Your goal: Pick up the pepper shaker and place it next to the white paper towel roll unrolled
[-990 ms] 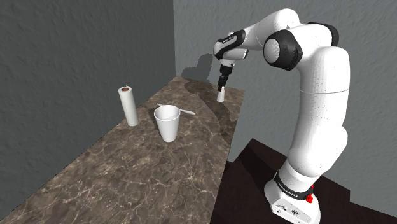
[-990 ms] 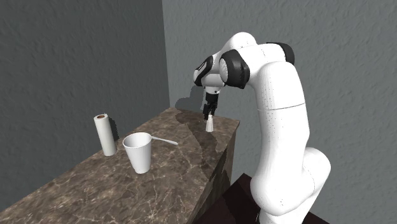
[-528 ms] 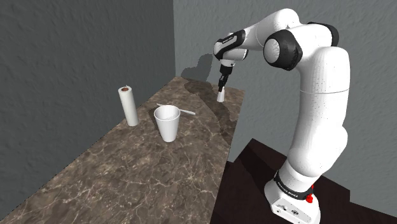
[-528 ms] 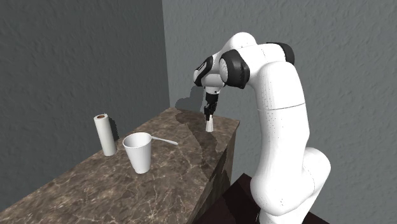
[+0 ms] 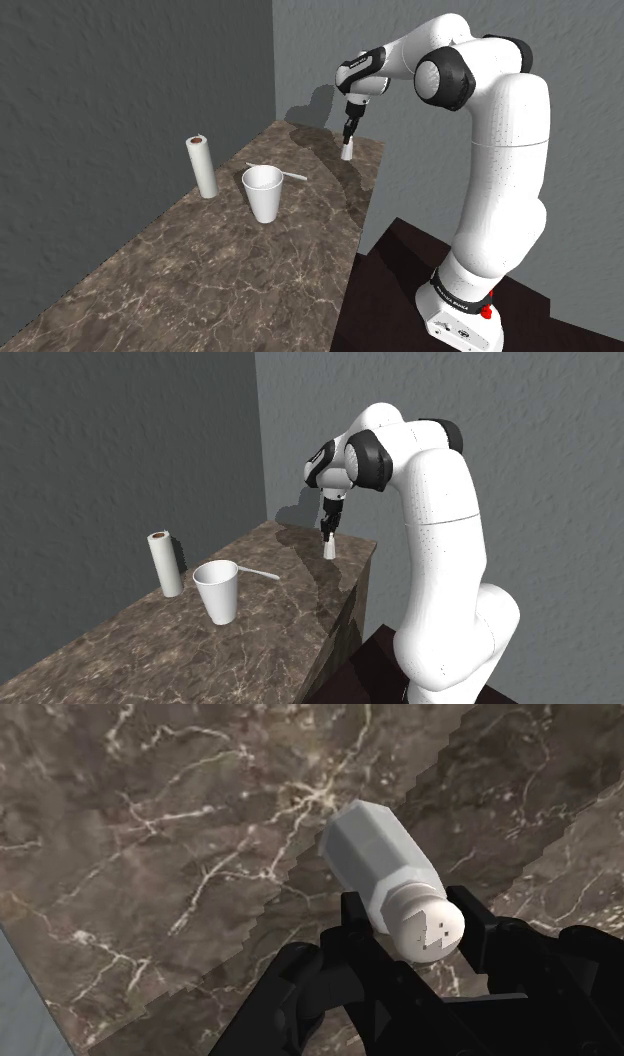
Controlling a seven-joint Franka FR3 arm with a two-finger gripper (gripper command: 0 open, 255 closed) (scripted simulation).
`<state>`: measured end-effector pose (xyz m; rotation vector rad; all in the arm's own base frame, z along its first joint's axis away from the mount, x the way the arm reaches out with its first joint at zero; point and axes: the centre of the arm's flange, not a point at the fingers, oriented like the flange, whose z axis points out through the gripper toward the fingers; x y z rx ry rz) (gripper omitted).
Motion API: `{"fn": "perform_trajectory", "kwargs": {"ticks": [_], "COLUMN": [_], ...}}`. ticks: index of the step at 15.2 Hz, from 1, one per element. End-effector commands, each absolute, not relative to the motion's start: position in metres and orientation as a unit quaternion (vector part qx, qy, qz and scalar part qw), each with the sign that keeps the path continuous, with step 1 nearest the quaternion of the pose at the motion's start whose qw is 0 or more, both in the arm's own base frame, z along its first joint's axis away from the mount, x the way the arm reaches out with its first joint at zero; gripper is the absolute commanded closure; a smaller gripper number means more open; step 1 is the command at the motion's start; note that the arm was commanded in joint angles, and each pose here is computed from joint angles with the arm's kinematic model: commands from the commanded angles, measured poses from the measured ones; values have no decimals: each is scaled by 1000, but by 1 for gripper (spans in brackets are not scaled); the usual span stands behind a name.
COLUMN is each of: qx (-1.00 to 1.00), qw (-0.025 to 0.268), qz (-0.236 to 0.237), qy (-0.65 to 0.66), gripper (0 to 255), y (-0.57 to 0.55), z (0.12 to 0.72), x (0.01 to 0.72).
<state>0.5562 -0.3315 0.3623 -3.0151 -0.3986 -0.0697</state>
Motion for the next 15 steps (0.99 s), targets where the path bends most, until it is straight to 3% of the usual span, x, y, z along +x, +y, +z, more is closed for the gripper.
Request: {"fn": "perform_trajectory", "kwargs": {"ticks": [1,15], "qx": [-990,-990], "qw": [50,50], "qz": [-23,-23], "qy": [-131,-131], "gripper": [255,255], "y": [-331,-331], "z": [367,441], "x": [556,556]}}
